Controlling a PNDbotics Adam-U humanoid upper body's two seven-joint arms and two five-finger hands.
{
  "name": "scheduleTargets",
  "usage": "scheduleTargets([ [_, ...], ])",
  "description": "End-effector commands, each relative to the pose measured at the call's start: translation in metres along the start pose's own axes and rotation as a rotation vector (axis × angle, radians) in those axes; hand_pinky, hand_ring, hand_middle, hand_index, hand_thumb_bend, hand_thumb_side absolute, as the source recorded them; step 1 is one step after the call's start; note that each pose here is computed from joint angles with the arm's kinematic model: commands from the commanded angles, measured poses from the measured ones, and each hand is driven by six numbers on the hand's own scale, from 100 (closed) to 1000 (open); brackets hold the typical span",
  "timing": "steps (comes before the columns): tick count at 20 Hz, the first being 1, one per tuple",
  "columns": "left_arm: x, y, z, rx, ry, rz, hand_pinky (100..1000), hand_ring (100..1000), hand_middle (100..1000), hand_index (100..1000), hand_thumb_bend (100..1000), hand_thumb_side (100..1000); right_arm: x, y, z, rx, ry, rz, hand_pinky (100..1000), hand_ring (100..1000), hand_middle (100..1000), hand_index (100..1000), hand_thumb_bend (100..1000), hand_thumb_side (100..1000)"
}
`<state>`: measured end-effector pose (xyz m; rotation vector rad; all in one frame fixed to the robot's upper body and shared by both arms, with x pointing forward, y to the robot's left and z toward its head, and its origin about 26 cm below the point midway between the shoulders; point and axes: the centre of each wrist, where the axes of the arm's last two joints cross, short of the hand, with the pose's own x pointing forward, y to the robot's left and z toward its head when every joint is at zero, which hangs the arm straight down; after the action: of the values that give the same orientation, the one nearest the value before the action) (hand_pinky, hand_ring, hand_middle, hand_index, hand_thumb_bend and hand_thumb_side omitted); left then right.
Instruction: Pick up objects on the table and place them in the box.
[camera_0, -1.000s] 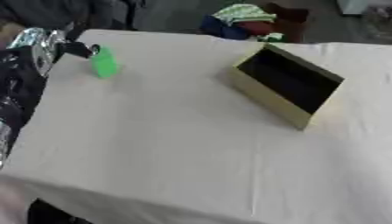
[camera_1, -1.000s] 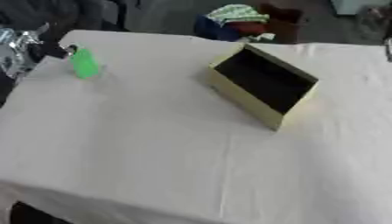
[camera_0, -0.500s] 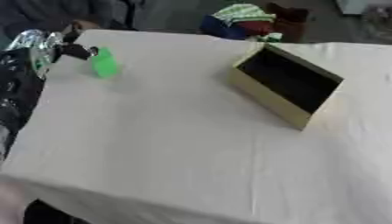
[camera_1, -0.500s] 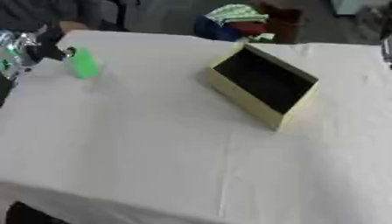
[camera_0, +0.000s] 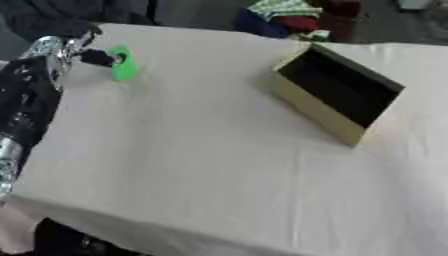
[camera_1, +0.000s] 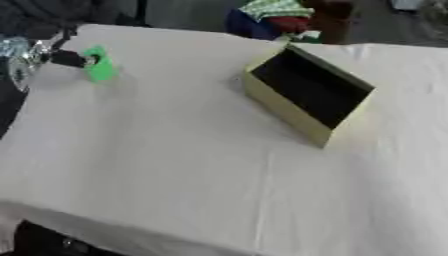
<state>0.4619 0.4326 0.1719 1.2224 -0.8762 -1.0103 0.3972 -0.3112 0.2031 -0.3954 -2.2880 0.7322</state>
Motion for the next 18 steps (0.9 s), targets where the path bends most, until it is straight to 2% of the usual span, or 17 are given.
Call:
scheduleTargets([
  [1,-0.015,0.019,0.002,0.067,0.041,0.006,780,807,812,950,448,719,0.006,-0.01,-0.008,-0.018,-0.032,0.011,641,859,648,832,100,278],
  [18,-0.021,0.005,0.003,0.039,0.109,0.033,767,766,770,924,428,742,0.004,-0.009,-0.009,-0.019,-0.039,0.0,642,861,648,833,100,281],
])
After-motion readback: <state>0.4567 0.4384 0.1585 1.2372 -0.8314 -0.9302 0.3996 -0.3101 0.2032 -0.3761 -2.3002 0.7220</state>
